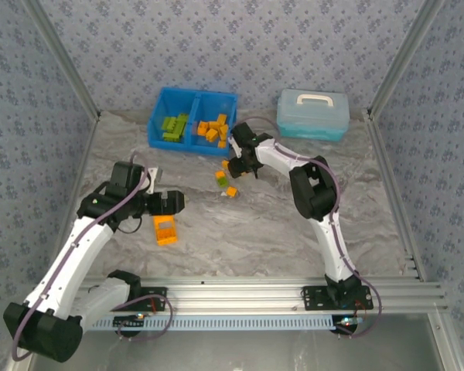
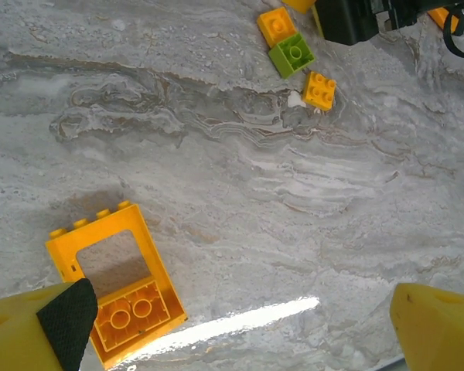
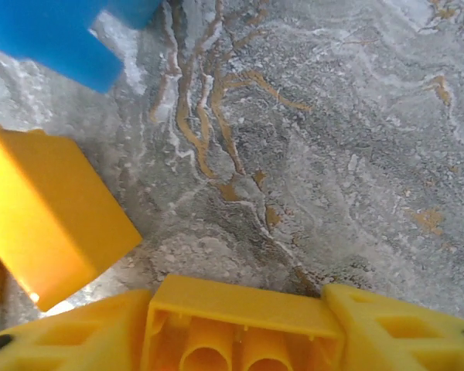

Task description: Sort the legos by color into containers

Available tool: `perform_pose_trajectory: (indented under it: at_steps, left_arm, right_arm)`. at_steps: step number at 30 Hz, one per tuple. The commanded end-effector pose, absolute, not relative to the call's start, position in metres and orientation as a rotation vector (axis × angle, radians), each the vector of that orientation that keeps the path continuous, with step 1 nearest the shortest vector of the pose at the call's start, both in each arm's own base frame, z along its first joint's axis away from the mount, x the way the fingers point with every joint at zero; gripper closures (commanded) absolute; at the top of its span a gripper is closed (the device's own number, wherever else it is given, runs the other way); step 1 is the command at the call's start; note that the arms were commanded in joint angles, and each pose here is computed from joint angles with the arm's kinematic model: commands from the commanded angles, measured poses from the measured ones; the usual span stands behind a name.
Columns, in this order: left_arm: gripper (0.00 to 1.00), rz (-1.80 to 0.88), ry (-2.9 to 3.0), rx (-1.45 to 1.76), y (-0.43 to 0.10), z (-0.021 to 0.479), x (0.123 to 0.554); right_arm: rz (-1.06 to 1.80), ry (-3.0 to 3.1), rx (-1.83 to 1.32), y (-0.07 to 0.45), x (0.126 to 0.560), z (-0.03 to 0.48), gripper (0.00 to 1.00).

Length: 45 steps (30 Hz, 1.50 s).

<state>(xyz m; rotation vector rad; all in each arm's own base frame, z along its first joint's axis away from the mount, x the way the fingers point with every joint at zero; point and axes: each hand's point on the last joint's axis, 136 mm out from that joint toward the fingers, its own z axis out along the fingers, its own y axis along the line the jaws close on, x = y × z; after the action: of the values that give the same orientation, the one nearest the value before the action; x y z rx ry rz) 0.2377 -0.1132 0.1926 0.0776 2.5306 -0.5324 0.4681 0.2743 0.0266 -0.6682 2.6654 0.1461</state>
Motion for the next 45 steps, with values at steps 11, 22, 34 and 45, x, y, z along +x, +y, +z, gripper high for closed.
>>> perform_pose_trajectory:
  at_steps: [11,22,34,45]
  left_arm:
    - [0.01,-0.502,2.466,0.025,-0.099,0.203,0.251]
    - [0.01,-0.522,2.455,-0.016,-0.092,0.204,0.252]
    - [0.01,-0.455,2.457,-0.003,-0.082,0.2,0.244]
    - [0.01,-0.469,2.457,-0.002,-0.083,0.199,0.244]
  right_arm:
    - [0.343,2.441,-0.513,0.28,0.433,0.154,0.56]
    - [0.271,2.164,-0.445,0.341,0.509,0.231,0.55]
    - [0.377,2.118,-0.46,0.389,0.584,0.172,0.52]
    - [0.377,2.036,-0.509,0.39,0.557,0.25,0.23]
